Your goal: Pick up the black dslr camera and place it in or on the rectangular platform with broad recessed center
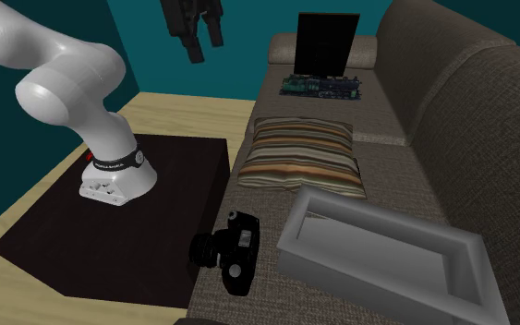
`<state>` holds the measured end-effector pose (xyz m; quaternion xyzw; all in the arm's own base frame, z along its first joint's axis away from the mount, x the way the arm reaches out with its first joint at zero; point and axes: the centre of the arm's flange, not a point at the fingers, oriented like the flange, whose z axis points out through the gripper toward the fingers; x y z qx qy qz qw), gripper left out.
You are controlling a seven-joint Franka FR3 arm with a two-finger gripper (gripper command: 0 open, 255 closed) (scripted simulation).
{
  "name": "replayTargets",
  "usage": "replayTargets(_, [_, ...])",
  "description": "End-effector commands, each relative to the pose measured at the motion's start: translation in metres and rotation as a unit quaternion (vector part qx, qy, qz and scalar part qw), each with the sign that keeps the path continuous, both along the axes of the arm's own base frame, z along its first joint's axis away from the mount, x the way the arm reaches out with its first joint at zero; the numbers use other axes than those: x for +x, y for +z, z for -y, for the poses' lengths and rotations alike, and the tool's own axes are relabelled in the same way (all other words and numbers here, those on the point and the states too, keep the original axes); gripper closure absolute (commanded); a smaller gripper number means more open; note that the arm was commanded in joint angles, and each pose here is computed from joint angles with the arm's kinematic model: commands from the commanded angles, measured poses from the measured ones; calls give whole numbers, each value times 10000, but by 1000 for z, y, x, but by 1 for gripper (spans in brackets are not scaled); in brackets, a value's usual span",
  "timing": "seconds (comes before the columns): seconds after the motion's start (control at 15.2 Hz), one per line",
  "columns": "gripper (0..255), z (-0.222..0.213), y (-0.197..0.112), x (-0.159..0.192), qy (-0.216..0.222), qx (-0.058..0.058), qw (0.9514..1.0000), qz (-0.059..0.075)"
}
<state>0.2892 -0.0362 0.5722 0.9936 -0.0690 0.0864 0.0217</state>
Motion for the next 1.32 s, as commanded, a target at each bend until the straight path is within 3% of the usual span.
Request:
replayTargets(0.0, [0, 13, -24, -2, 53, -33, 10000, 49])
replayTargets(1.25, [0, 143, -238, -28, 480, -317, 9973, 457])
